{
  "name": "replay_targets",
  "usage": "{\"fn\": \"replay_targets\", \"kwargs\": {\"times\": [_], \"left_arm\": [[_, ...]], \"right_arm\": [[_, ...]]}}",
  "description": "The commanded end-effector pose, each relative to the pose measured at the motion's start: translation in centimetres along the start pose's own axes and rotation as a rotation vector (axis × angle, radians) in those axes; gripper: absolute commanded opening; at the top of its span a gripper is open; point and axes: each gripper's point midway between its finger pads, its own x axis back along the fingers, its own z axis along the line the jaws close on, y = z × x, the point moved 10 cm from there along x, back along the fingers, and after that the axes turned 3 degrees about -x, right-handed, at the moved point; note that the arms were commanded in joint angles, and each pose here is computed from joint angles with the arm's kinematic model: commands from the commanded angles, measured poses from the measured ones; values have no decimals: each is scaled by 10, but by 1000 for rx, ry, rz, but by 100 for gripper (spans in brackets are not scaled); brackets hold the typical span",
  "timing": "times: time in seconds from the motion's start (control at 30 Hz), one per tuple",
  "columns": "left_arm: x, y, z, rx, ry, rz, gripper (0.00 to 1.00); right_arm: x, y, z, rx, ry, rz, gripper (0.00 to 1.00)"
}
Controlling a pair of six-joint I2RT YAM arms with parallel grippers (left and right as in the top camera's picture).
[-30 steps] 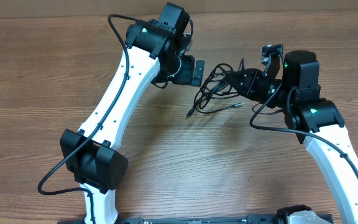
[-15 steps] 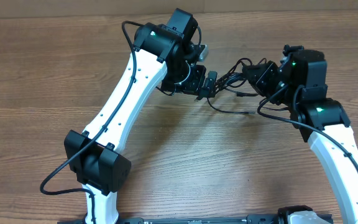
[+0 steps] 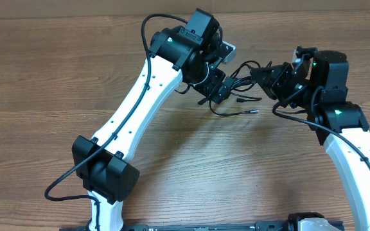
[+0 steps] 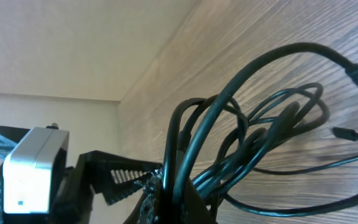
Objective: Untangle cables
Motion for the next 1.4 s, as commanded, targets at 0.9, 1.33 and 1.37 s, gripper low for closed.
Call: {"fn": "replay_targets", "kwargs": {"times": [0.9,1.33,1.37], "left_arm": [[-13,10,-21,-83,60,-20,53],[-15,9,-25,-93,55,-15,24],[-15,9,-25,-93,55,-15,24]], "right_arm": [[8,2,17,-17,96,27,4],[9,1,22,-17,143,60,4],[9,0,23,-17,147,64,4]]}}
